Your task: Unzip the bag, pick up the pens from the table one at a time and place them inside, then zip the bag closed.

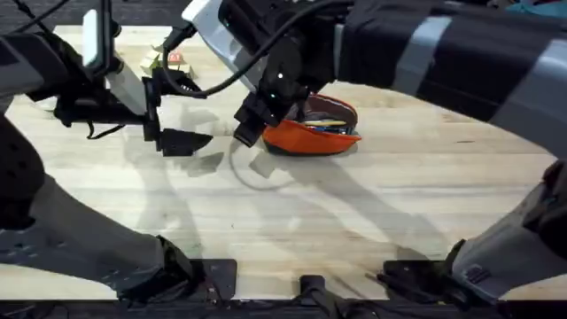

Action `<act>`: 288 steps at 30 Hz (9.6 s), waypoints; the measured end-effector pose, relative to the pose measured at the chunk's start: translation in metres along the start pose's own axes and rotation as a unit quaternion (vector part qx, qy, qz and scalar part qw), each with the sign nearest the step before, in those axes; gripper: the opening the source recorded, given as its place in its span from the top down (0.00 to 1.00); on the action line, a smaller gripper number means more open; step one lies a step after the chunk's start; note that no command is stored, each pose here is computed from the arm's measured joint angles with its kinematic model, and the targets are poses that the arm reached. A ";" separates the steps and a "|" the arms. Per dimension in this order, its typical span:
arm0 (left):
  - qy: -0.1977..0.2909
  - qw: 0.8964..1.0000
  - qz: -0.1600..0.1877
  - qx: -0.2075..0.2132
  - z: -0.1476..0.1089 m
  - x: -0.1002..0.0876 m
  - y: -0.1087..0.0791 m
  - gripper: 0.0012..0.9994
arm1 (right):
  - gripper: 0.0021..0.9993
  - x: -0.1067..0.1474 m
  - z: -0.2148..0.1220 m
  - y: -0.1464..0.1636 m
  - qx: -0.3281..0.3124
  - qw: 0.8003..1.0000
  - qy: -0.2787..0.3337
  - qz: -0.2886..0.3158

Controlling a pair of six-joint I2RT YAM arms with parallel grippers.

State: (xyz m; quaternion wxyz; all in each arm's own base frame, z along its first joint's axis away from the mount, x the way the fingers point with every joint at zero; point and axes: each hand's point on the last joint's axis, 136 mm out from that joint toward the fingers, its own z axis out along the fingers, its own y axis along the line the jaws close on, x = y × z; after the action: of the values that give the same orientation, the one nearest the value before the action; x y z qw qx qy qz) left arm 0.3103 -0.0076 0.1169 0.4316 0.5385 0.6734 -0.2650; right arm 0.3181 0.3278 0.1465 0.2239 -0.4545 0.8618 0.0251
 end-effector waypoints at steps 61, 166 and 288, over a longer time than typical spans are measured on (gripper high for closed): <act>-0.042 0.999 0.006 -0.007 0.003 -0.007 0.003 0.01 | 0.57 0.009 0.044 0.005 -0.002 0.999 0.032 0.011; -0.112 0.966 -0.193 0.133 0.083 -0.019 -0.030 0.01 | 0.97 -0.011 0.012 -0.016 0.037 0.965 -0.028 0.260; -0.167 0.956 -0.170 0.170 0.120 -0.045 -0.040 0.96 | 0.97 0.153 -0.010 -0.203 0.084 0.851 0.099 0.509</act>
State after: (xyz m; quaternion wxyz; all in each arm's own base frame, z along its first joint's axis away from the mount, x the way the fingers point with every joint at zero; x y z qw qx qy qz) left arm 0.3100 -0.1400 0.0929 0.3885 0.4298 0.6182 -0.5313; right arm 0.4010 0.0884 0.1255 0.1310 0.0682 0.9889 0.0175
